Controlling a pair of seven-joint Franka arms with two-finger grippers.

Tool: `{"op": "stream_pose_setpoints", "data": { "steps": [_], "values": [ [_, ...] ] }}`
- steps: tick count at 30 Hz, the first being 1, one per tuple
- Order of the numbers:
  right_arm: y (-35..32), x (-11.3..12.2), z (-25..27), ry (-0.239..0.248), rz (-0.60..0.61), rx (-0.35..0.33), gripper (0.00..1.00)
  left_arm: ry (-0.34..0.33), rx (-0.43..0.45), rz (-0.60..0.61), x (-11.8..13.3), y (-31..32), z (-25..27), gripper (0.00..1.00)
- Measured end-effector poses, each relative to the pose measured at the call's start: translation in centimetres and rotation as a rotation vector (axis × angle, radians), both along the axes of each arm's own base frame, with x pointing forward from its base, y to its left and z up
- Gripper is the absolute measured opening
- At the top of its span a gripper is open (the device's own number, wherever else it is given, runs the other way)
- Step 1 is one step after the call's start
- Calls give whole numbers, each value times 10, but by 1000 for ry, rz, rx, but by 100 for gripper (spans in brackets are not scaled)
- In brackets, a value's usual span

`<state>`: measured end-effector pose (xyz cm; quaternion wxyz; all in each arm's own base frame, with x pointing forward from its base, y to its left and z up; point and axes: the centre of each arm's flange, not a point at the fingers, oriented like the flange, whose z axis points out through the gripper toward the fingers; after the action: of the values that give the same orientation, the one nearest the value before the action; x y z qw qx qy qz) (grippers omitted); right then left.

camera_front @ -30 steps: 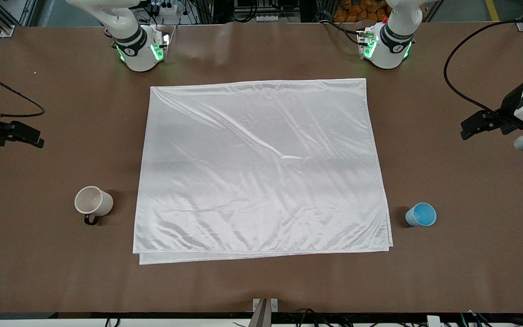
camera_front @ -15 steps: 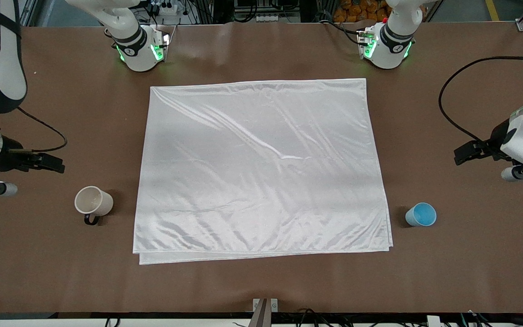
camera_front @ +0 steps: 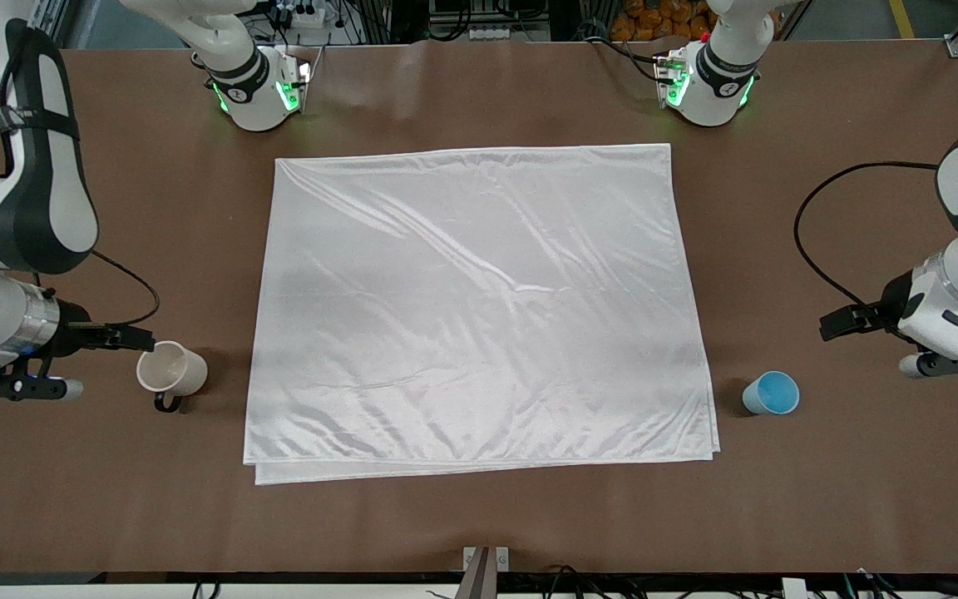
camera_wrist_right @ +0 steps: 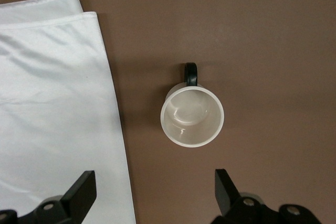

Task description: Place blue cup into white mug on cloth

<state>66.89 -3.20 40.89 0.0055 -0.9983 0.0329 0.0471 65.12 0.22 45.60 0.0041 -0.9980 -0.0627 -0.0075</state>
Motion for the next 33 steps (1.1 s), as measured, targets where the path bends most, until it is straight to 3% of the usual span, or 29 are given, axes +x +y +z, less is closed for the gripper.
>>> {"op": "stream_pose_setpoints", "data": {
  "steps": [9, 33],
  "values": [
    [-24, 8, -42, 16, -15, -3, 100, 3, -11, 3, 10, 5, -26, 100],
    [-40, 23, -103, -19, -21, -12, 100, -23, 0, -9, 34, 7, -110, 100]
  ]
}}
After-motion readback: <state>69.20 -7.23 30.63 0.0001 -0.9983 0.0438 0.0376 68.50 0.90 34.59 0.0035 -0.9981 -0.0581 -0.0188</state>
